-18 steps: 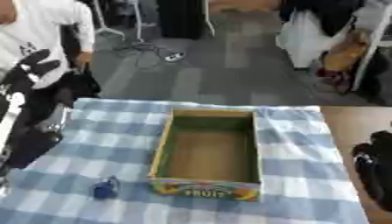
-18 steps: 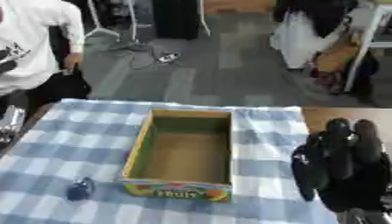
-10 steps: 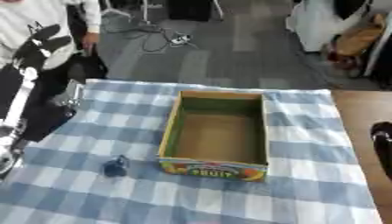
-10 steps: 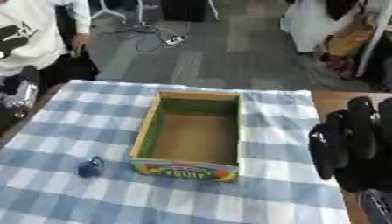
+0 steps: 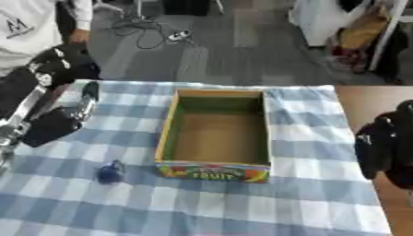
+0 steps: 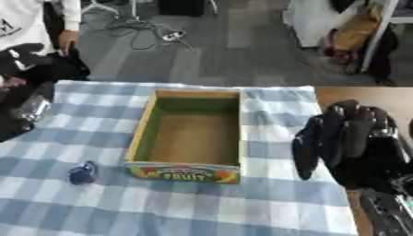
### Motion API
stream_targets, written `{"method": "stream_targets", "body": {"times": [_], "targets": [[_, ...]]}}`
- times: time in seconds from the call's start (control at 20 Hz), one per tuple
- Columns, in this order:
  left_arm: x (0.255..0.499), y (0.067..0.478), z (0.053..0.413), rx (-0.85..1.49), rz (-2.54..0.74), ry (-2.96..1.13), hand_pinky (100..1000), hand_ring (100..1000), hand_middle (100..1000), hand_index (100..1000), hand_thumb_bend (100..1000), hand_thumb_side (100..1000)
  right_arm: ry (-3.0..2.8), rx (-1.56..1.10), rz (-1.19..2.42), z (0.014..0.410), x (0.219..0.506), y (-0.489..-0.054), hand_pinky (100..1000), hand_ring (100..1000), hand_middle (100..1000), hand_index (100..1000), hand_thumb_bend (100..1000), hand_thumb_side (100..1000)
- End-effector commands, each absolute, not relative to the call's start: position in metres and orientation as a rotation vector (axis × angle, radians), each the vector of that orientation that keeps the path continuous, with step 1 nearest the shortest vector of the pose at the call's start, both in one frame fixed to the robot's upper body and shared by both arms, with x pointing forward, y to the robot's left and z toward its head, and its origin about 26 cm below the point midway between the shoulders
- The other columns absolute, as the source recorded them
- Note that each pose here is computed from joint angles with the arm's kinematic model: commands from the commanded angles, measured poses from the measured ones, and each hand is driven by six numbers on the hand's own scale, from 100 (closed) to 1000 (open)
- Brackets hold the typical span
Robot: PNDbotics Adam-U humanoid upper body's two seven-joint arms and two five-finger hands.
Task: Pick up objects on the table and place them in the box.
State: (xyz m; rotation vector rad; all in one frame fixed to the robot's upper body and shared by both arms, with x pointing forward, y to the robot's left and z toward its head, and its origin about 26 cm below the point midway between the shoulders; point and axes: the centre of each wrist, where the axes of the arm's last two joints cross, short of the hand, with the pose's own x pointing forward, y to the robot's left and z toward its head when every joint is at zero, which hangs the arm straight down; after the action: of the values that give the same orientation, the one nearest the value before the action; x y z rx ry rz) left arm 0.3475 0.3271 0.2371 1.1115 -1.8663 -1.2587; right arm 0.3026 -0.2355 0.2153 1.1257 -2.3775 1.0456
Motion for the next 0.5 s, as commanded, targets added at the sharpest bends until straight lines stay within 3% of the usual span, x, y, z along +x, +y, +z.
{"method": "stream_targets", "body": {"times": [0.05, 0.2, 0.5], "targets": [[0.352, 0.339, 0.252, 1.167, -1.433, -1.740, 904, 880, 908, 885, 430, 794, -2.553, 1.084, 1.409, 0.220, 0.301, -0.235, 366, 512, 481, 626, 100, 1000], [0.363, 0.345, 0.253, 1.140, -1.561, -1.631, 902, 872, 898, 880, 545, 800, -2.554, 1.056, 1.449, 0.220, 0.301, -0.232, 372, 517, 487, 632, 100, 1000], [0.382, 0.356, 0.246, 1.035, -1.663, -1.479, 902, 877, 907, 888, 542, 846, -2.553, 1.043, 1.485, 0.218, 0.300, -0.228, 379, 521, 492, 639, 100, 1000]]}}
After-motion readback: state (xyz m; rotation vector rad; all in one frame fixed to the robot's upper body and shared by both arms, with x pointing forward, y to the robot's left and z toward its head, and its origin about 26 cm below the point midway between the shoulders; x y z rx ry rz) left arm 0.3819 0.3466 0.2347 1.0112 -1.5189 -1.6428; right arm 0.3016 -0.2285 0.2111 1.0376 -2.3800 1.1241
